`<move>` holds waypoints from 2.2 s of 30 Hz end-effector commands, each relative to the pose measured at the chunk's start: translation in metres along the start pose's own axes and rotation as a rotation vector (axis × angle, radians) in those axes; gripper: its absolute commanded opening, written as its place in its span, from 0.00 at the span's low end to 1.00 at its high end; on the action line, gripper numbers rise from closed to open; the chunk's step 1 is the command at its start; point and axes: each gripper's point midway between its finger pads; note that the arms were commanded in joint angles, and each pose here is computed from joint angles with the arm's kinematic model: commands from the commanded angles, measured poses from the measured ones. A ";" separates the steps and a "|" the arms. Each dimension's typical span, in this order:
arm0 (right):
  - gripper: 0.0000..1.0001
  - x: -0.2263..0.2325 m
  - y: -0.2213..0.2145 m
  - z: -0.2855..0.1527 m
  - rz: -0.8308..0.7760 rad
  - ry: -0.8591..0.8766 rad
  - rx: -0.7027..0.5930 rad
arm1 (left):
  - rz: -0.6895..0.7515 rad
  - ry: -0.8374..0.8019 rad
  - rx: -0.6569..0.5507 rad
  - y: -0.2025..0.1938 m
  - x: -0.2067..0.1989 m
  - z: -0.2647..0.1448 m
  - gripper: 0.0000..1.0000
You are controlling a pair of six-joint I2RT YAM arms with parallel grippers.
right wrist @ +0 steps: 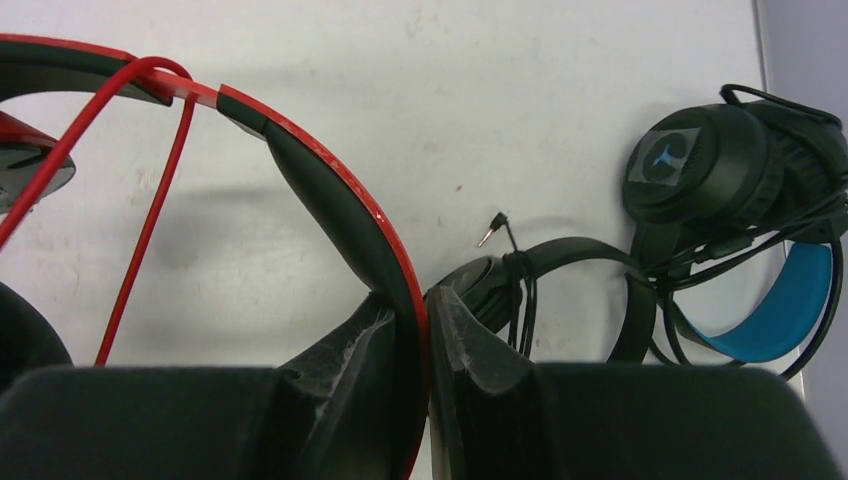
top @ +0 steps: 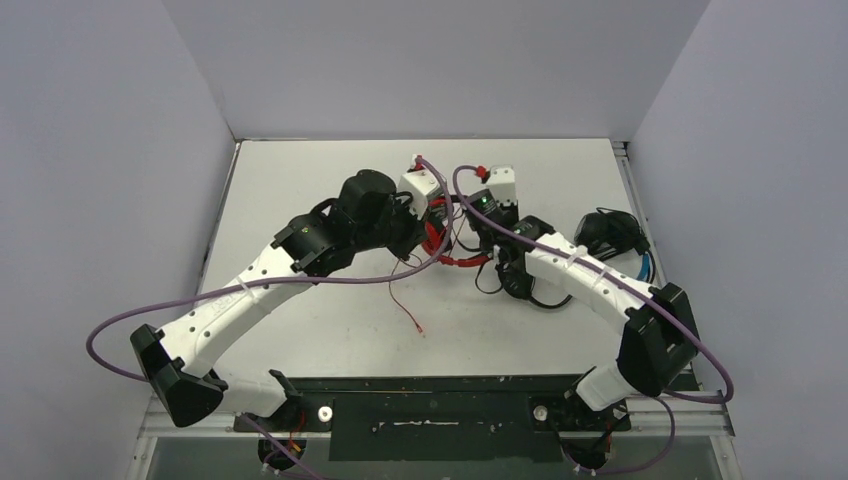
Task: Wrap the headphones
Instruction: Wrap the headphones cable around the headphones.
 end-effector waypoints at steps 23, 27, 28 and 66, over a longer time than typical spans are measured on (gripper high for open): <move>0.00 0.073 -0.029 -0.108 -0.220 0.439 -0.147 | 0.168 0.247 -0.200 0.073 0.098 0.021 0.09; 0.00 0.086 -0.024 -0.126 -0.216 0.533 -0.199 | 0.099 0.104 -0.231 0.081 0.100 0.029 0.14; 0.00 0.088 -0.022 -0.130 -0.216 0.550 -0.207 | 0.081 0.070 -0.227 0.081 0.100 0.032 0.14; 0.00 0.002 0.161 -0.283 0.261 0.728 -0.748 | -0.430 -0.459 -0.271 0.014 0.062 0.065 0.12</move>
Point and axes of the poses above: each gripper's point midway between its finger pads, its own z axis out along the fingers, its own x axis along the line the jaws close on, y = z × x, and after that the axes turned 11 degrees about -z, right-handed
